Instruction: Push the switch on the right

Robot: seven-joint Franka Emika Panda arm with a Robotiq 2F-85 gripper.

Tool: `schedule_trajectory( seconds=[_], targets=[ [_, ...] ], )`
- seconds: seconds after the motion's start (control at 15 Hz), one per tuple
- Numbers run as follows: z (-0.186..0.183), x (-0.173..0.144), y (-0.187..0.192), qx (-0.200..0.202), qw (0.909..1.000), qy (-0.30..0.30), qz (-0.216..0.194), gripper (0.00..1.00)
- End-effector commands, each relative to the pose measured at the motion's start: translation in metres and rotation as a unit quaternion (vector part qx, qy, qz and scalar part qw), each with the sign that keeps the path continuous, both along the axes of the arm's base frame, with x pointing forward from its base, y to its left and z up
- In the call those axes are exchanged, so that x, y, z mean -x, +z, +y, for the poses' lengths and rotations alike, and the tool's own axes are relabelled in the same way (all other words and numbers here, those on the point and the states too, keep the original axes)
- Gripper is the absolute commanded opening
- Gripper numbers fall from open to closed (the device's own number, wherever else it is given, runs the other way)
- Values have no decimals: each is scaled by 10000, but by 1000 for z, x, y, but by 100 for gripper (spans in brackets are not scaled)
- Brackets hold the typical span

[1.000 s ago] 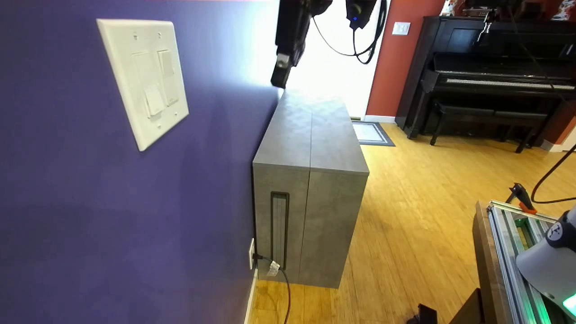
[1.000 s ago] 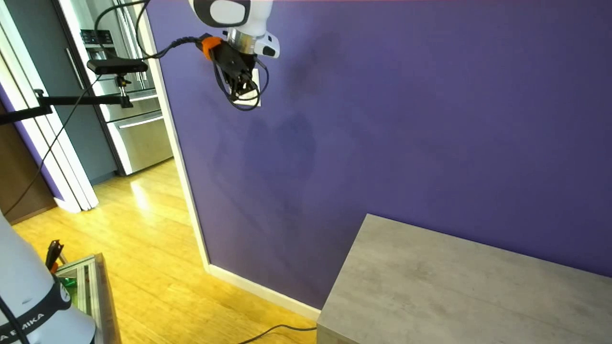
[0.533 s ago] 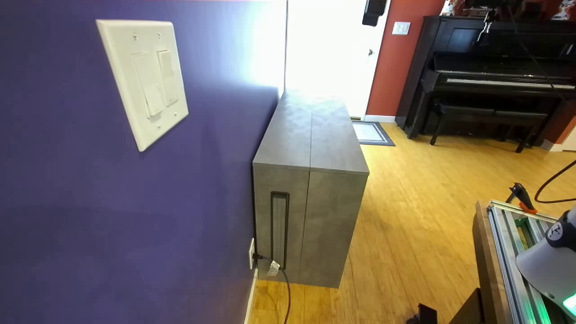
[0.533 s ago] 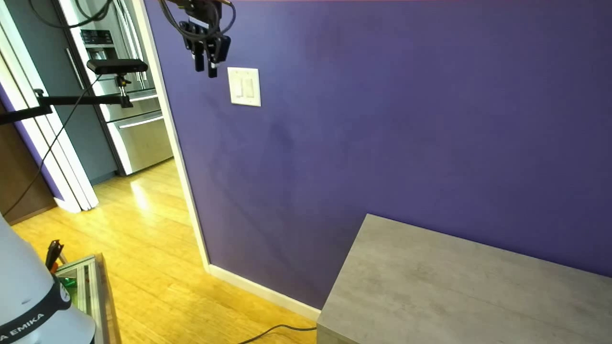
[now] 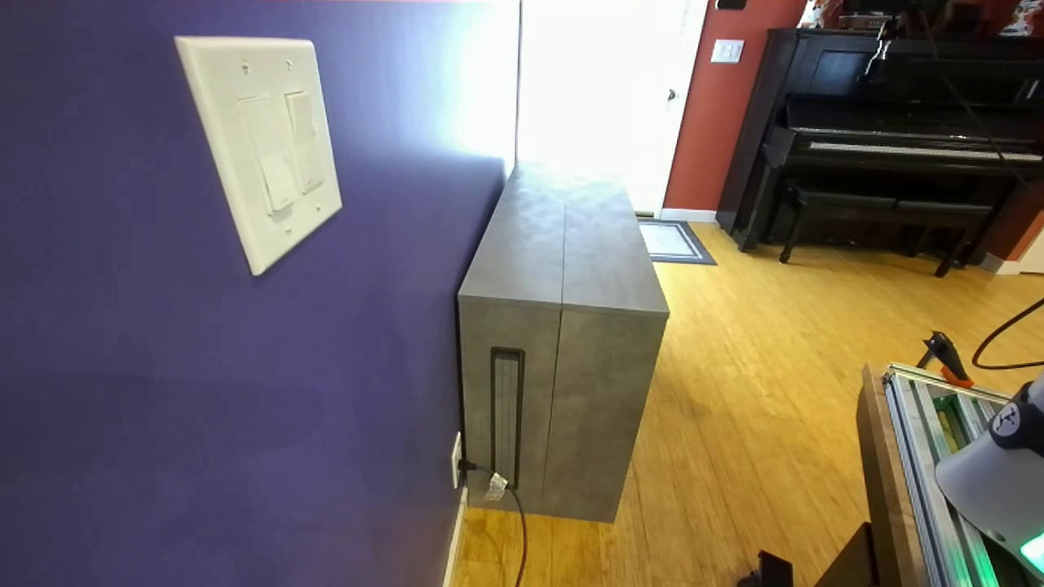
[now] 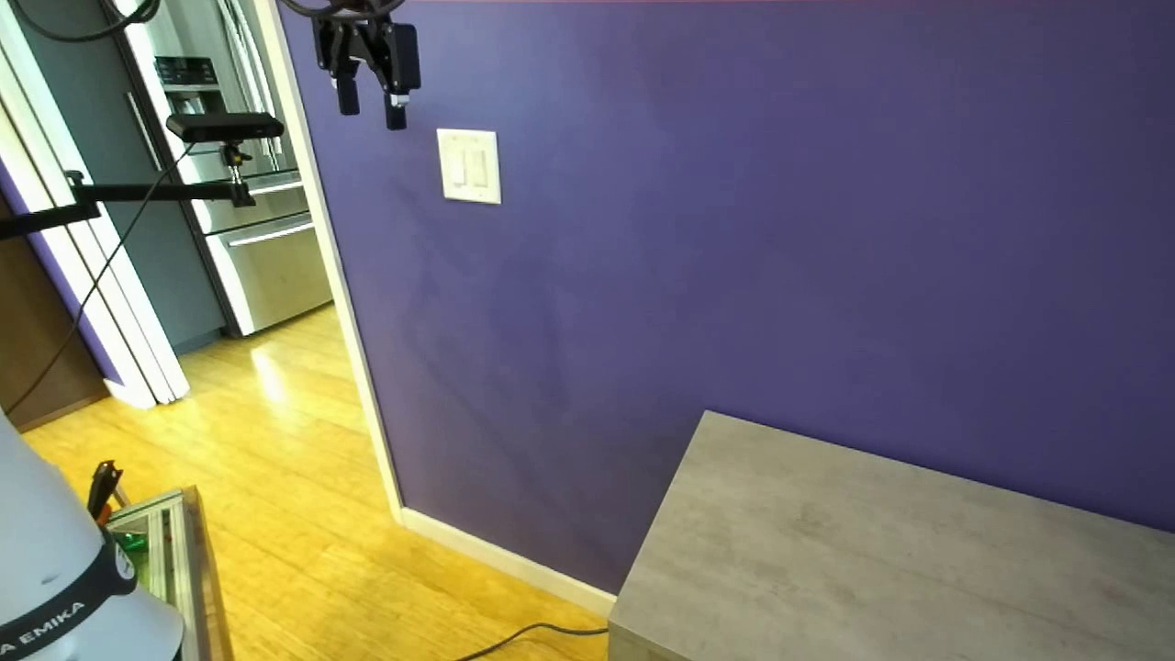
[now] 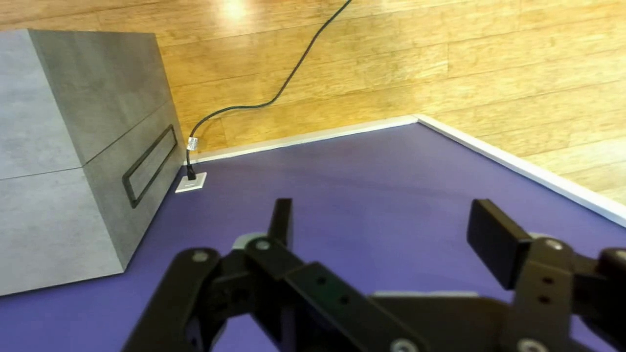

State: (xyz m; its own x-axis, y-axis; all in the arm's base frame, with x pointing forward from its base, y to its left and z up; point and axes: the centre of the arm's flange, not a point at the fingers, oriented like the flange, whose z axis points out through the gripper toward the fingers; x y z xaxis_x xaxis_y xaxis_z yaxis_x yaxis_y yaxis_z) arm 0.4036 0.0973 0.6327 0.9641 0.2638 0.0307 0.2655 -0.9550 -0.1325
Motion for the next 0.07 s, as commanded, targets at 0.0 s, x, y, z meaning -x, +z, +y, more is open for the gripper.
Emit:
schedule_trajectory(
  seconds=[0.0],
  targets=[
    [0, -1, -1, 1, 10000, -2, 13, 92]
  ],
)
